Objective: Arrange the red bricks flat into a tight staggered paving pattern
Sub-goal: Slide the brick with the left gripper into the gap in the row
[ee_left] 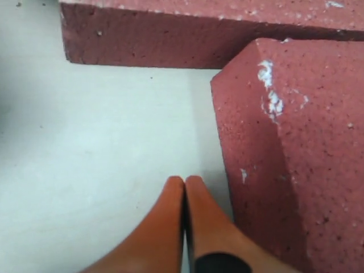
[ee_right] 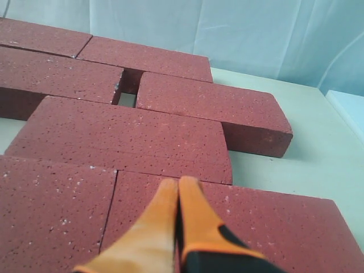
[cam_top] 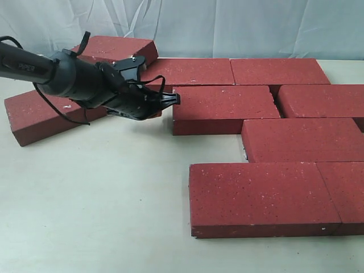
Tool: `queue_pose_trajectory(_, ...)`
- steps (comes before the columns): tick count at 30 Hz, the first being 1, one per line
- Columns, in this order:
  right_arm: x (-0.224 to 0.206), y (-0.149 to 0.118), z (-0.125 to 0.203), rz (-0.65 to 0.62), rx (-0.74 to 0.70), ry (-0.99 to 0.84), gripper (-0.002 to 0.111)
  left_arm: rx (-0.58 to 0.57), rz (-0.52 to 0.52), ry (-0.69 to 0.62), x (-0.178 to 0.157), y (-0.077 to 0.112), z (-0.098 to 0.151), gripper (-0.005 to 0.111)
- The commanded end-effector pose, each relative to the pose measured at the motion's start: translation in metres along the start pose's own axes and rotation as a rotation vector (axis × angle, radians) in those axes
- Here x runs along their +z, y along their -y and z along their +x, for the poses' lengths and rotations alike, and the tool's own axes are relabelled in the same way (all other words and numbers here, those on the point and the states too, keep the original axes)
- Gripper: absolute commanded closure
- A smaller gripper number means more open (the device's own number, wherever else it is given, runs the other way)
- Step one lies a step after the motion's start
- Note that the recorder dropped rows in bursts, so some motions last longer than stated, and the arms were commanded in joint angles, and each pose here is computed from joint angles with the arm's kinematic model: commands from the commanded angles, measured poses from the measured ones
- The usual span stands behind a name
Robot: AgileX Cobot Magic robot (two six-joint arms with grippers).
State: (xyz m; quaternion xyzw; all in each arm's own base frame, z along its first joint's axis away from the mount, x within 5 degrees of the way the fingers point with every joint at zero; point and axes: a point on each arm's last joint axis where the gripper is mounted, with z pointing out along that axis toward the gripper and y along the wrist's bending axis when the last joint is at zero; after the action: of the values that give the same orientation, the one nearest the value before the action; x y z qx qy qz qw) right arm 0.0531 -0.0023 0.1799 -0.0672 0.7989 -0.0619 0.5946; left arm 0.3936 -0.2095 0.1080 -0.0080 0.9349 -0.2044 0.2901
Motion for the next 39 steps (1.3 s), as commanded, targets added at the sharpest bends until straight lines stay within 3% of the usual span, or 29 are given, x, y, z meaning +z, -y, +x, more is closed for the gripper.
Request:
queue_pose_trajectory(1, 0.0, 0.0, 0.0, 0.005, 0.0, 0.013, 0.109, -0.008, 0.032, -0.013, 0.009, 0.013, 0.001, 0.107)
queue_pose_trajectory(8, 0.0, 0.0, 0.0, 0.005, 0.0, 0.013, 0.109, 0.028, 0.072, -0.002, 0.016, 0.036, 0.002, 0.107)
queue_pose_trajectory(20, 0.0, 0.0, -0.001, 0.005, -0.001, 0.015, 0.109, 0.025, 0.099, -0.028, 0.026, 0.048, 0.008, 0.107)
queue_pose_trajectory(24, 0.0, 0.0, -0.001, 0.005, -0.001, 0.015, 0.109, 0.03, 0.101, -0.043, 0.026, 0.047, 0.008, 0.107)
queue_pose_trajectory(31, 0.0, 0.0, -0.001, 0.005, -0.001, 0.015, 0.109, 0.025, 0.122, -0.147, 0.013, 0.027, -0.004, 0.107)
queue_pose_trajectory(39, 0.0, 0.0, 0.0, 0.005, -0.001, 0.013, 0.109, 0.173, 0.113, -0.172, -0.022, 0.021, -0.022, 0.107)
